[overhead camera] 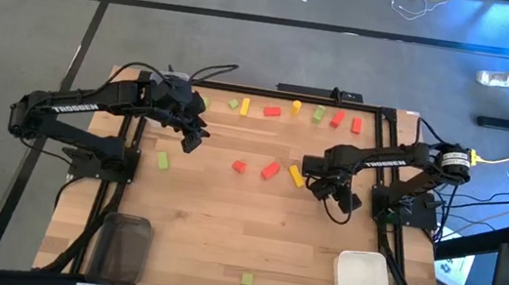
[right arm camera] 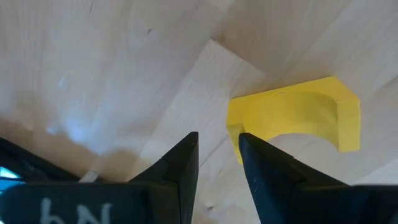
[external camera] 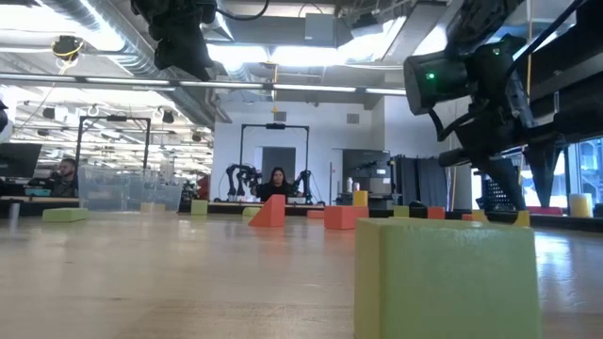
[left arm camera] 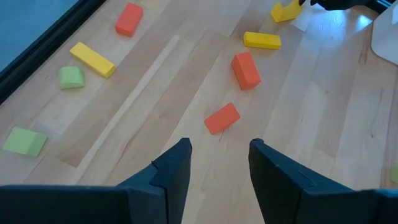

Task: Sort & place blocks by color
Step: Put the yellow block into the transparent bin

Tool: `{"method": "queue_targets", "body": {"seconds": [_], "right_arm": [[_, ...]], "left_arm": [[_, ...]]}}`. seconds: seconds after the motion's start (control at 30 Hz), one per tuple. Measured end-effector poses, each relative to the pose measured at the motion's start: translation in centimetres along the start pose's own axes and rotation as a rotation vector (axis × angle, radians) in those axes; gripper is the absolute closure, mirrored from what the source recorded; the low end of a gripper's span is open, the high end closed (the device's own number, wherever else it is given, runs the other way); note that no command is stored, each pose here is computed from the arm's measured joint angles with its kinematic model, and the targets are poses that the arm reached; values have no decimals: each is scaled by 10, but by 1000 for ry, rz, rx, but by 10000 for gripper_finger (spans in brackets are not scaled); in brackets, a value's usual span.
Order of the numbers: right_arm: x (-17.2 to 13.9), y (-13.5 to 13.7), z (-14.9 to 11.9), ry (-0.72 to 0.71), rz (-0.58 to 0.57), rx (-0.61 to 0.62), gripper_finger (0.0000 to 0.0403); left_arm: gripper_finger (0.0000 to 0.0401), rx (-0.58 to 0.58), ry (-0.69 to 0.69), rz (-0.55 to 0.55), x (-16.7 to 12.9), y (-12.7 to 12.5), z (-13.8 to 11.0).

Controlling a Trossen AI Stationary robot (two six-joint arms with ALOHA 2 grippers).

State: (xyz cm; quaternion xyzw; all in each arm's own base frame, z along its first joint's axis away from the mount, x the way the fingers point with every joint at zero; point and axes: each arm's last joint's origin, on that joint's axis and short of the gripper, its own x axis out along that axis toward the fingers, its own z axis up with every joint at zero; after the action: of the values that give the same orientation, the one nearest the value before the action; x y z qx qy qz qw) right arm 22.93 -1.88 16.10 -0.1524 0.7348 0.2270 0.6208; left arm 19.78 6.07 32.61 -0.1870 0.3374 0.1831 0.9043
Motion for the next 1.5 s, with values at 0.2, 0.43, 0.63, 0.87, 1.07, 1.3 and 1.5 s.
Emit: {"method": "queue_targets", "body": {"seconds": [0.2,0.43,0.63,0.87,1.07,1.3,1.5], "right_arm": [[-4,-2,3,-20,-17,-1,276],[-4,-2,3,-26,-19,-1,276],[-4,-2,4,-26,-17,2,276],[-19,-6,9,-58,-37,0,277],[-15,-5,9,-67,-28,-3,277],[-4,-5,9,-107,-35,-7,277],[-3,-6,10,-115,-46,-7,277]], "left_arm": [[251,-1,0,0,0,0,0],[251,-1,0,0,0,0,0],[251,-2,0,0,0,0,0],[251,-4,0,0,0,0,0],[251,-23,0,0,0,0,0],[251,-22,0,0,0,0,0],[251,-22,0,0,0,0,0]]}}
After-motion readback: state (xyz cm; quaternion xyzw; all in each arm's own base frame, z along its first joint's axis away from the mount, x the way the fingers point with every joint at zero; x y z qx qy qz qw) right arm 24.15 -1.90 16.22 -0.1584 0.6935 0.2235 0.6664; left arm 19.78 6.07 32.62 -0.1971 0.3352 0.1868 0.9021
